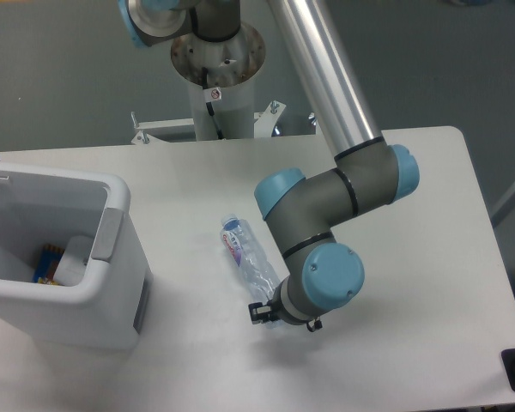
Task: Place the trash in the trash can
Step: 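Lift the bottle, carry it over the bin and release it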
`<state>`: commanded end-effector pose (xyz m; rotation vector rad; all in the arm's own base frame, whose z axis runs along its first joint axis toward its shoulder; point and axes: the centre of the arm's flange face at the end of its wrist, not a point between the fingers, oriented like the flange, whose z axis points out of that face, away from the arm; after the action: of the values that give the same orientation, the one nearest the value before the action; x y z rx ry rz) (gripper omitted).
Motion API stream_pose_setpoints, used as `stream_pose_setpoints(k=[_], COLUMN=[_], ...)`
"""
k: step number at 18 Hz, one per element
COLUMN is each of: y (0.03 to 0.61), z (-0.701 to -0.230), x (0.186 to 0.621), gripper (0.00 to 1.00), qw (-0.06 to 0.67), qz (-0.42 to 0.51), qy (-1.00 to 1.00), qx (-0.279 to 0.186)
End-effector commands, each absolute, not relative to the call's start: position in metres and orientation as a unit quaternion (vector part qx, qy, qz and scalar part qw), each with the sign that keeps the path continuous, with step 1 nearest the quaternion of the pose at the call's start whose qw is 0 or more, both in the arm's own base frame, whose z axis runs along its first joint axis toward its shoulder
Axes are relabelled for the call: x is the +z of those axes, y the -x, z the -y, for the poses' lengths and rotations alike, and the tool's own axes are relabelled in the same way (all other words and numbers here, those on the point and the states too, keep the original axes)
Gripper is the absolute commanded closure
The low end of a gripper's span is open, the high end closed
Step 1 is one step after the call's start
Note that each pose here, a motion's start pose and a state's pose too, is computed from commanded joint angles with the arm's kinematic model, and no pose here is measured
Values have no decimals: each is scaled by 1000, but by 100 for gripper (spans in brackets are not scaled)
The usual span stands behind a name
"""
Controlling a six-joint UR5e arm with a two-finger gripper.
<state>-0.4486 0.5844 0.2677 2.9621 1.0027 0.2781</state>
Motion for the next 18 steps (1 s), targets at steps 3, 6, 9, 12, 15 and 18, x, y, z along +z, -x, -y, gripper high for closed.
stream_pose_setpoints(k=[3, 6, 9, 12, 15, 18], y=[451, 452, 446, 437, 427, 413], z=[-584, -576, -570, -566, -564, -562], x=[308, 344, 385, 430, 466, 506], gripper=[47, 47, 47, 47, 47, 47], qw=[-53, -85, -124, -180, -225, -282], qz=[-321, -323, -319, -309, -296, -278], qy=[-941, -938, -937, -931, -926, -916], qx=[90, 89, 76, 74, 66, 64])
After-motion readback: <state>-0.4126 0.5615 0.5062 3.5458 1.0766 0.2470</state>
